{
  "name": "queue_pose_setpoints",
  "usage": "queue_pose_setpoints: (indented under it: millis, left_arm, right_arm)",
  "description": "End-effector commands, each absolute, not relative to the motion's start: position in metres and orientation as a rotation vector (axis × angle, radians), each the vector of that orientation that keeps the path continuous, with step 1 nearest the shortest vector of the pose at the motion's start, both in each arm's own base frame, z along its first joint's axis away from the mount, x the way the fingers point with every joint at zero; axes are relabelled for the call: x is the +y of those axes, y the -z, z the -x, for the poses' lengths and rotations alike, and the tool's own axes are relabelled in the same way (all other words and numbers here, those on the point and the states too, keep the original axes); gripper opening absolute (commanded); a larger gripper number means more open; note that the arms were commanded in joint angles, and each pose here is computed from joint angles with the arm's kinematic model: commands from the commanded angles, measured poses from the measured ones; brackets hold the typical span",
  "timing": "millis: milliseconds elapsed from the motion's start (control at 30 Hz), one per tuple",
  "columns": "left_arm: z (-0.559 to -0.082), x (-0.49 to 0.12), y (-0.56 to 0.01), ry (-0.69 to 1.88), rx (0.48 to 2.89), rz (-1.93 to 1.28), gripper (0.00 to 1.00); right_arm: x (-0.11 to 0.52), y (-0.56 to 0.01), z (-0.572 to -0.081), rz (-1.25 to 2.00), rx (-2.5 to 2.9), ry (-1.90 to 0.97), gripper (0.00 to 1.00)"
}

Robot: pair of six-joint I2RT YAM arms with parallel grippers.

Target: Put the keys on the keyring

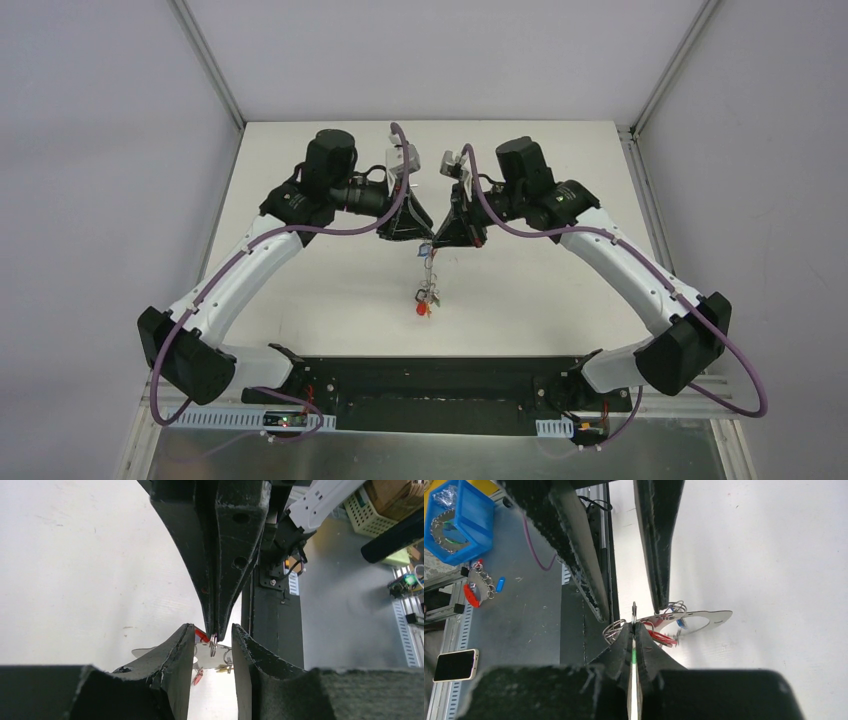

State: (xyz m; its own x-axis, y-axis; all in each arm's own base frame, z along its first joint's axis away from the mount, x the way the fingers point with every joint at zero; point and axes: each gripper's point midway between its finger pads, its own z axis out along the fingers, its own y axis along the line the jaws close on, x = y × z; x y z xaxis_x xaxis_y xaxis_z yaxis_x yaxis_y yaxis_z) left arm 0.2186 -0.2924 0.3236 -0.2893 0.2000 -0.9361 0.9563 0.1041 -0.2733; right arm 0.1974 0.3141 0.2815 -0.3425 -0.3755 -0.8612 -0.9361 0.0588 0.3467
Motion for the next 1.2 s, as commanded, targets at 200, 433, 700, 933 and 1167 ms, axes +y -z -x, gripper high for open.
queue_pose_setpoints:
  millis: [200, 433, 700, 933, 1167]
  left_arm:
    - [-0.211, -0.295, -0.312, 1.209, 1.598, -1.277, 0.28]
    - [-0.21, -0.297, -0.308, 1.211, 1.602, -1.295, 0.16]
    - [-0.214, -0.299, -0.315, 1.206, 1.591, -1.27, 0.0]
    - [-0.222, -0.299, -0.349, 1.314, 1.519, -1.104, 0.0]
    - [-0.225, -0.306, -0.369, 1.467, 1.439, -0.965, 0.0]
  right_arm:
    - [0.319, -0.304, -0.199, 1.337, 1.674, -1.257, 0.0]
    - [0.319, -0.303, -0.198, 1.336, 1.678, -1.264, 0.0]
    - [0.318, -0.3, -0.199, 1.323, 1.681, -1.261, 0.01]
    - [0.298, -0.313, -0.206, 1.216, 1.651, -1.306, 0.25]
    - [0.287, -0.323, -0.211, 1.165, 1.618, -1.317, 0.39]
